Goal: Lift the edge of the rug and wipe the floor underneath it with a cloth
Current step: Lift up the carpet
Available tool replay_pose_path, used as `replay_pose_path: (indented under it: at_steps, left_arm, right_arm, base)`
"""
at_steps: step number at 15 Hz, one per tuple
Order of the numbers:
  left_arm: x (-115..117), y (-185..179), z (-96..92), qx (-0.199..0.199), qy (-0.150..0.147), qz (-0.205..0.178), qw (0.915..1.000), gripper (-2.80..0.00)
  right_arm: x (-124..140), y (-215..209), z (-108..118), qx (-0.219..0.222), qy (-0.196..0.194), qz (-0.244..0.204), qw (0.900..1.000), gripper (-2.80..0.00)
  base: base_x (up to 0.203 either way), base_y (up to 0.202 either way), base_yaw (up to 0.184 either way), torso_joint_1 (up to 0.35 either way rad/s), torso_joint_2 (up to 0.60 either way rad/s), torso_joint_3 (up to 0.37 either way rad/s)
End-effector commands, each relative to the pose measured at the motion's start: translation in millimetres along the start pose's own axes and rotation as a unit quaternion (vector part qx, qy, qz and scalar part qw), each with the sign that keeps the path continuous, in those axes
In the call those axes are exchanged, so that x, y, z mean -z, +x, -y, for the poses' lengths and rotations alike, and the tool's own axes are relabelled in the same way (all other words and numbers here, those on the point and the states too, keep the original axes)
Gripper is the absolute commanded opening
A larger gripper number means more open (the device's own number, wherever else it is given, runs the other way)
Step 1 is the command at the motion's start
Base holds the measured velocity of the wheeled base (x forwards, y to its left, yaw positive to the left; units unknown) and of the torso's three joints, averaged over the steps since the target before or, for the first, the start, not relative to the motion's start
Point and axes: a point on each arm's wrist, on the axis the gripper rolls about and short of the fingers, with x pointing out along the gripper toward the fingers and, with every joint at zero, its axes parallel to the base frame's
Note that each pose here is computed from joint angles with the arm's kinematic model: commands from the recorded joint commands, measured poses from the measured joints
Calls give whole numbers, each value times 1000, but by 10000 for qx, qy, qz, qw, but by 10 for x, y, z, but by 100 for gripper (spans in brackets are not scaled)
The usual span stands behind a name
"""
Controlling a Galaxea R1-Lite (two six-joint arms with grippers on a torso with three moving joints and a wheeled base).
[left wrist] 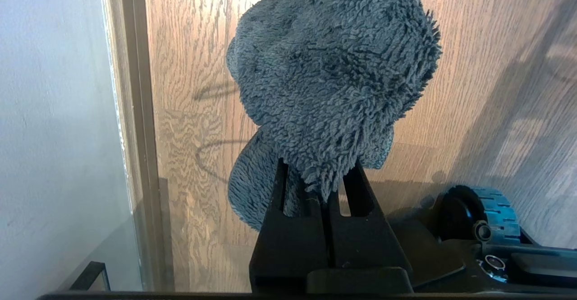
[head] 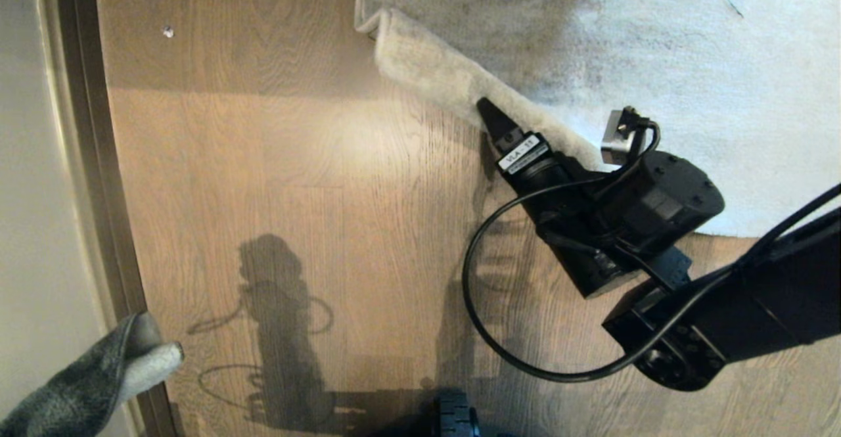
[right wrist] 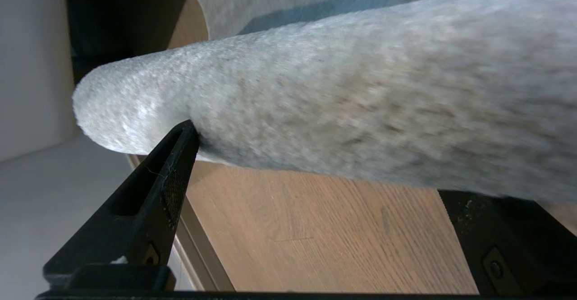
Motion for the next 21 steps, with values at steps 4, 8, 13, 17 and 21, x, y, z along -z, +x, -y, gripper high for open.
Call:
replay_pose_path:
  at_steps: [4, 8, 13, 17, 21]
  left_arm:
    - [1, 0, 0, -4, -4, -3, 10000, -280]
    - [1, 0, 0, -4, -4, -3, 10000, -280]
    - [1, 0, 0, -4, -4, -3, 10000, -280]
    - [1, 0, 0, -3, -4, -3, 10000, -280]
    - [1, 0, 0, -4, -4, -3, 10000, -280]
  right_arm:
    - [-292, -172, -220, -193, 125, 152, 9996, 0]
    - [-109, -378, -354, -276, 210, -349, 9988, 0]
    - [162, -271, -257, -192, 149, -274, 9993, 0]
    - [119, -150, -350, -168, 185, 120, 9996, 0]
    - [169, -192, -539, -391, 345, 60, 9986, 0]
  base:
    - [0, 0, 0, 0, 0, 0]
    - [0, 0, 0, 0, 0, 0]
    - [0, 0, 0, 0, 0, 0]
    - [0, 0, 0, 0, 0, 0]
    - [0, 0, 0, 0, 0, 0]
